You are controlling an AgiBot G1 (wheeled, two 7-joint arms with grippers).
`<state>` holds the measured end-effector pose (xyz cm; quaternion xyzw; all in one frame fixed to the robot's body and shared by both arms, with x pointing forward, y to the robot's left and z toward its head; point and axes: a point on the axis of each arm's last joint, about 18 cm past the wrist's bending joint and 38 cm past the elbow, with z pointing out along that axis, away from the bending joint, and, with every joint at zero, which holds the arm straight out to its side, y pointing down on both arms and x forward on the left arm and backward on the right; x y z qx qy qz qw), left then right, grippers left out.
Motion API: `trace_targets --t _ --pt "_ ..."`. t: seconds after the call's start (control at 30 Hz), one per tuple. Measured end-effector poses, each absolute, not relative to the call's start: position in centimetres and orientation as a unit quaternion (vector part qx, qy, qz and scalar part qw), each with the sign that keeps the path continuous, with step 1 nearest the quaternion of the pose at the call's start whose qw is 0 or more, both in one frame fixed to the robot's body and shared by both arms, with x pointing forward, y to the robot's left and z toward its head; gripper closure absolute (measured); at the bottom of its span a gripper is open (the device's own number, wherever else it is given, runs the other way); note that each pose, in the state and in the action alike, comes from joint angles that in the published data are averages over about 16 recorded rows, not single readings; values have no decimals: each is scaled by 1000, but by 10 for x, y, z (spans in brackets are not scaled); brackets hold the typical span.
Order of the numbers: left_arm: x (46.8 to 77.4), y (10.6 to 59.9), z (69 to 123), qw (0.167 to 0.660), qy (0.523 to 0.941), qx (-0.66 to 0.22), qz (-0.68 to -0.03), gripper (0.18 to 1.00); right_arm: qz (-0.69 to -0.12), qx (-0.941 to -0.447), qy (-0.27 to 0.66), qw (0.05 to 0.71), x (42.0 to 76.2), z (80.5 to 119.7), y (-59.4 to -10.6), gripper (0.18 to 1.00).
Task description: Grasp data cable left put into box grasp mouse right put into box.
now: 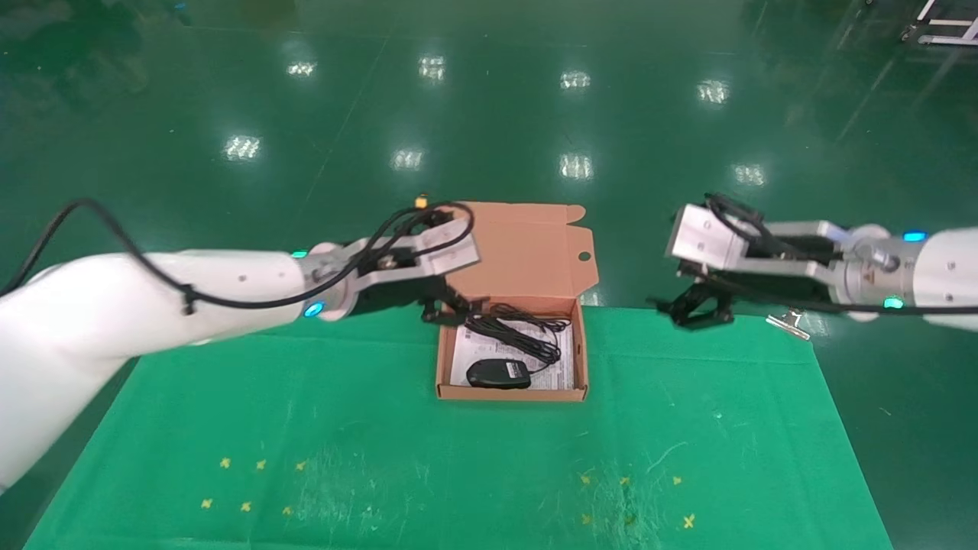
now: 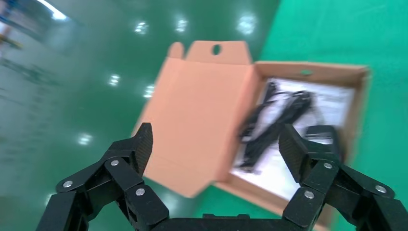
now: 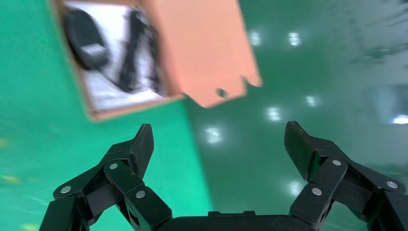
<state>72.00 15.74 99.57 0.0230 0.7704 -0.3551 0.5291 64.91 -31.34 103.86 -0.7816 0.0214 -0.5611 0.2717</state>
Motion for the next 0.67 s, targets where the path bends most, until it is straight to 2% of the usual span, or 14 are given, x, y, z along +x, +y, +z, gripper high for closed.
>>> trace_targets --t 0.17,0.43,0.67 --pt "706 173 983 485 778 2 -399 223 -522 -792 24 317 638 1023 -310 178" --pt "677 198 970 421 778 -18 -467 190 -460 -799 20 387 616 1003 -303 178" --pt "662 208 967 395 774 -21 -494 184 -434 -798 16 417 605 996 -300 178"
